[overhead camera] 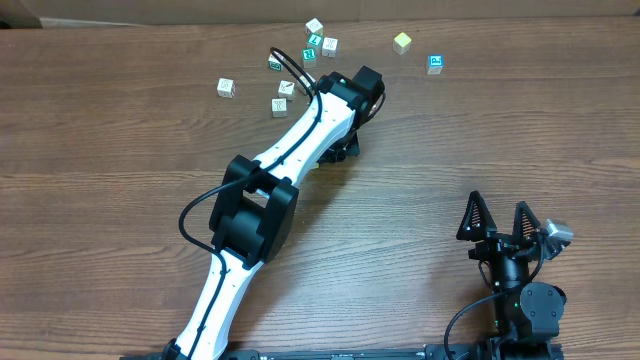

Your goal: Form a horizontal line

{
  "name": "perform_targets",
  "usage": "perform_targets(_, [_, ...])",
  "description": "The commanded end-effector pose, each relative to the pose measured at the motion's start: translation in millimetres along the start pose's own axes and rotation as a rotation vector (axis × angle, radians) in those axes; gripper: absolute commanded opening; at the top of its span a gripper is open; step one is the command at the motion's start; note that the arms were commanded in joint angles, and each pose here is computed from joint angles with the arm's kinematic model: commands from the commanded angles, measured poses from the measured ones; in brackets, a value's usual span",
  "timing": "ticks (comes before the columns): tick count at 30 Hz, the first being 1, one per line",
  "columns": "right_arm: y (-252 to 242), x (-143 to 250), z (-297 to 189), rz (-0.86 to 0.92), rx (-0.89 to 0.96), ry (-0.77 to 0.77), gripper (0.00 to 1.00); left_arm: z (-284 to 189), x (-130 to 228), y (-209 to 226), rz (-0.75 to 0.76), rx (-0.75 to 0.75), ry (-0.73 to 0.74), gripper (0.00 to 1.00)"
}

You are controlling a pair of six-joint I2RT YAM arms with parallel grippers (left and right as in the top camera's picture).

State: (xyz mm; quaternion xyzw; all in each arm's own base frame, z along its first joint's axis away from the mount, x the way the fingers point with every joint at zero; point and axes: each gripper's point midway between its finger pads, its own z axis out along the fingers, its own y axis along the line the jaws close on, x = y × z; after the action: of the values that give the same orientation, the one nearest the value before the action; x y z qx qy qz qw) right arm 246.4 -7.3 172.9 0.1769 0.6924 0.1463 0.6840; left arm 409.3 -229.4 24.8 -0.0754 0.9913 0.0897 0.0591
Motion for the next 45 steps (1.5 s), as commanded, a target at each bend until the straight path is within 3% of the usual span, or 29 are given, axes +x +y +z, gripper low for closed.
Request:
perform_targets(1, [-3, 1, 0, -0.007, 0.01, -0.006, 1.0, 1, -1, 0, -0.024, -0.006, -0.008, 0.1])
perform_targets(9, [-3, 1, 0, -0.007, 0.01, -0.006, 1.0, 1, -28, -12, -0.06, 0.079, -0.084, 0.13])
perform_targets(21, [-3, 1, 0, -0.007, 0.01, -0.006, 1.0, 14, -77, 33, -0.182, 0.108, -0.111, 0.1])
perform_targets(25, [-3, 1, 0, -0.007, 0.01, -0.006, 1.0, 15, -72, 29, -0.122, 0.176, -0.052, 0.06])
perform_targets(39, [-3, 1, 0, -0.007, 0.01, -0.006, 1.0, 16, -37, 40, -0.077, 0.113, 0.078, 0.07])
perform_targets(45, [-3, 1, 0, -0.007, 0.01, -0.006, 1.0, 15, -32, 32, 0.005, 0.16, 0.101, 0.07])
